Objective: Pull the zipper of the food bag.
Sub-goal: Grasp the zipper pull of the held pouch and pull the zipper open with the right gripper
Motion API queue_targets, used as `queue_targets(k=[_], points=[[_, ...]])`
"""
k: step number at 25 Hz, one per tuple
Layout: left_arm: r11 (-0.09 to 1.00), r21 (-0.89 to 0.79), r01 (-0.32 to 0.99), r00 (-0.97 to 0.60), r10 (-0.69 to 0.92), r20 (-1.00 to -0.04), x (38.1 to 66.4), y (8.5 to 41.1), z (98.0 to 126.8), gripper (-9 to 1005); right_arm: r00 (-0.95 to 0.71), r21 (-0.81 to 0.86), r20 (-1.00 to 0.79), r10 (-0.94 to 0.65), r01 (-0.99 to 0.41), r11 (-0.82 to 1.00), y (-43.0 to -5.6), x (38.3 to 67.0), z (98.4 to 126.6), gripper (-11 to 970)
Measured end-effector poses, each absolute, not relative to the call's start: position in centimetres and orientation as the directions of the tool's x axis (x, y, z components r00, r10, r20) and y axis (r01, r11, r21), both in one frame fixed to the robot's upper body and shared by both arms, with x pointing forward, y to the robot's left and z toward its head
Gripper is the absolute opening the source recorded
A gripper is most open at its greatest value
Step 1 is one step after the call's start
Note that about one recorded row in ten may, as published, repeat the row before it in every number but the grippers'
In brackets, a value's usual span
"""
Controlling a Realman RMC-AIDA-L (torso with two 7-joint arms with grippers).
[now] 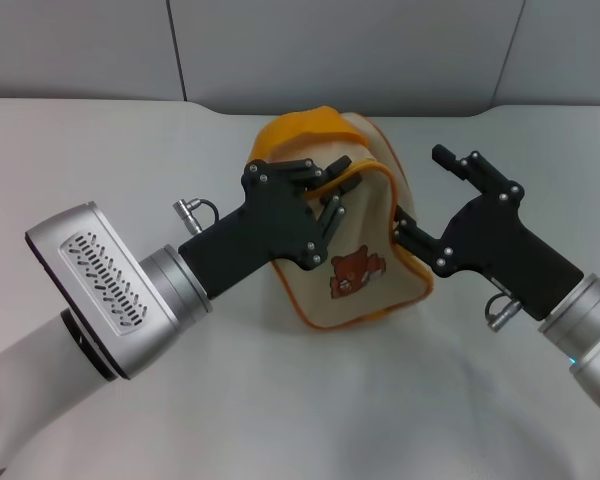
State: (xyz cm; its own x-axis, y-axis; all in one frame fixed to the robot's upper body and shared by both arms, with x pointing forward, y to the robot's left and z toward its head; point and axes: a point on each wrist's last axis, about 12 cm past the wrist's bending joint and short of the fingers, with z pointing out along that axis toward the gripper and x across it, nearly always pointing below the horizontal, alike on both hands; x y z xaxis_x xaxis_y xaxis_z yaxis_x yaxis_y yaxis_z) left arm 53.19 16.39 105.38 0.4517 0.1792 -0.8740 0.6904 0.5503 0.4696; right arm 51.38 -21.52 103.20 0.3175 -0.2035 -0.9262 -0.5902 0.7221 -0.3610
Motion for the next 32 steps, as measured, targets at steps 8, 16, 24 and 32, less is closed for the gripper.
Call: queue_targets(k=[8, 16, 24, 32], points=[[0.547, 0.469, 0.693, 0.451, 0.179, -0.874, 53.1, 16.3, 105.3, 99, 0.309, -0.356, -0.930, -0.201, -0.614, 0.705, -20.6, 51.8, 103.3, 675], [0.547, 0.467, 0.695, 0.450, 0.176, -0.876, 53.1, 16.3, 105.3, 98, 0.347, -0.389, -0.914, -0.210, -0.603, 0.696, -20.2, 51.2, 103.3, 485], [0.547, 0.464, 0.697, 0.448, 0.172, -0.877, 52.9, 16.3, 105.3, 98, 0.350, -0.388, -0.914, -0.207, -0.603, 0.697, -20.2, 51.1, 103.3, 289], [0.554, 0.460, 0.694, 0.445, 0.172, -0.879, 52.9, 16.4, 105.2, 97, 0.329, -0.381, -0.919, -0.217, -0.598, 0.705, -20.6, 50.6, 102.8, 13]])
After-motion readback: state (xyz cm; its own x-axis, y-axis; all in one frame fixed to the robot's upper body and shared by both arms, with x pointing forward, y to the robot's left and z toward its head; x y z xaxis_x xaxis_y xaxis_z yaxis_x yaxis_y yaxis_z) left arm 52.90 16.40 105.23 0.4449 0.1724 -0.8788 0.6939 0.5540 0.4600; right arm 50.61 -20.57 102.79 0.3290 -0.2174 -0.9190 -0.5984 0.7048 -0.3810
